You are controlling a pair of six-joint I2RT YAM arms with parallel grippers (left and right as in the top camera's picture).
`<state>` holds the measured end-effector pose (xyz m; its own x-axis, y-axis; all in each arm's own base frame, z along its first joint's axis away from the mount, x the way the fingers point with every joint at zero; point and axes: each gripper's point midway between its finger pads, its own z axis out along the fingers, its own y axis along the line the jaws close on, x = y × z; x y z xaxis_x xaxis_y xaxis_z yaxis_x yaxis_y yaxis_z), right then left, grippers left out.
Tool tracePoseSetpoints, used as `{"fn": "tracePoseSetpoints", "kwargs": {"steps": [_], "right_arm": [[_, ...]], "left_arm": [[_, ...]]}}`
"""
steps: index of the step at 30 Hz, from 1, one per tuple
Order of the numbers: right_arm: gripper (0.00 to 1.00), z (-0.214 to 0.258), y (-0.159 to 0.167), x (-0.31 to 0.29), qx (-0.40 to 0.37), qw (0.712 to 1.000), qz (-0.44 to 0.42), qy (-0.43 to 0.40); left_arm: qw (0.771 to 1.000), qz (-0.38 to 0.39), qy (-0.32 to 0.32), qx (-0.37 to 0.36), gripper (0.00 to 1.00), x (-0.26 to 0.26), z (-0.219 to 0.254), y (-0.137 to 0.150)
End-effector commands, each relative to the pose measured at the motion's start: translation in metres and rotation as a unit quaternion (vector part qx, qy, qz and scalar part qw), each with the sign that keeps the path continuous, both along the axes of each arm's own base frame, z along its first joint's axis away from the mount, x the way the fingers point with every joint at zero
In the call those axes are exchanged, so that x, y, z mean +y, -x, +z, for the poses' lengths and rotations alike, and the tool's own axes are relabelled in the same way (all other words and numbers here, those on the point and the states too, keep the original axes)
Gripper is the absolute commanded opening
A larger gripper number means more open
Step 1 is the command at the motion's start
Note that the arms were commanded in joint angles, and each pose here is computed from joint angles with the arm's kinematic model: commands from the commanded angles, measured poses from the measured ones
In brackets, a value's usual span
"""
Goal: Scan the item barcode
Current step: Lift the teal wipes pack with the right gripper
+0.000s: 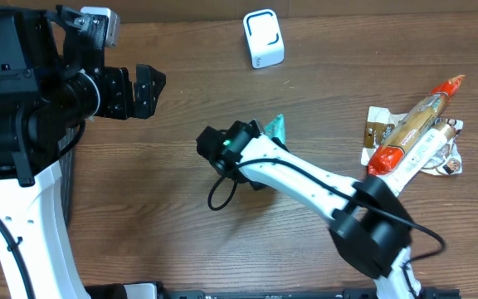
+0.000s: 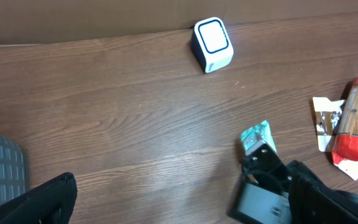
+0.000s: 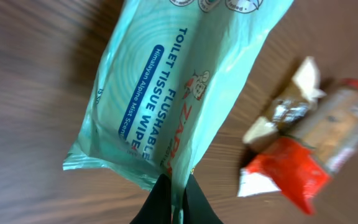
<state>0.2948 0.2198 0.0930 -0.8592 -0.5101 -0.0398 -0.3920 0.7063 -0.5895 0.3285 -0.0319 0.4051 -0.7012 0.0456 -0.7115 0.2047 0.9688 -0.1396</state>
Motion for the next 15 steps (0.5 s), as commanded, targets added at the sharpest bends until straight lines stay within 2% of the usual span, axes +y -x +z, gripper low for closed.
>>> {"fn": "tracePoseSetpoints", "kwargs": {"steps": [1,8,15], "right_arm": [[0.03,-0.010,-0.027,-0.025,-0.049,0.990,0.026,0.132],[0.04,-0.054,-0.023,-0.031,-0.010,0.978,0.050,0.203],[0.04,-0.047,-0.021,-0.013,-0.043,0.963,0.105,0.246]], "left_arm": [[1.000,-0.006,-0.006,-0.005,1.00,0.000,0.002,-0.001],[1.000,-0.006,-0.006,-0.005,0.99,0.000,0.002,-0.001],[1.000,-0.006,-0.006,-0.005,1.00,0.000,0.002,-0.001]]}}
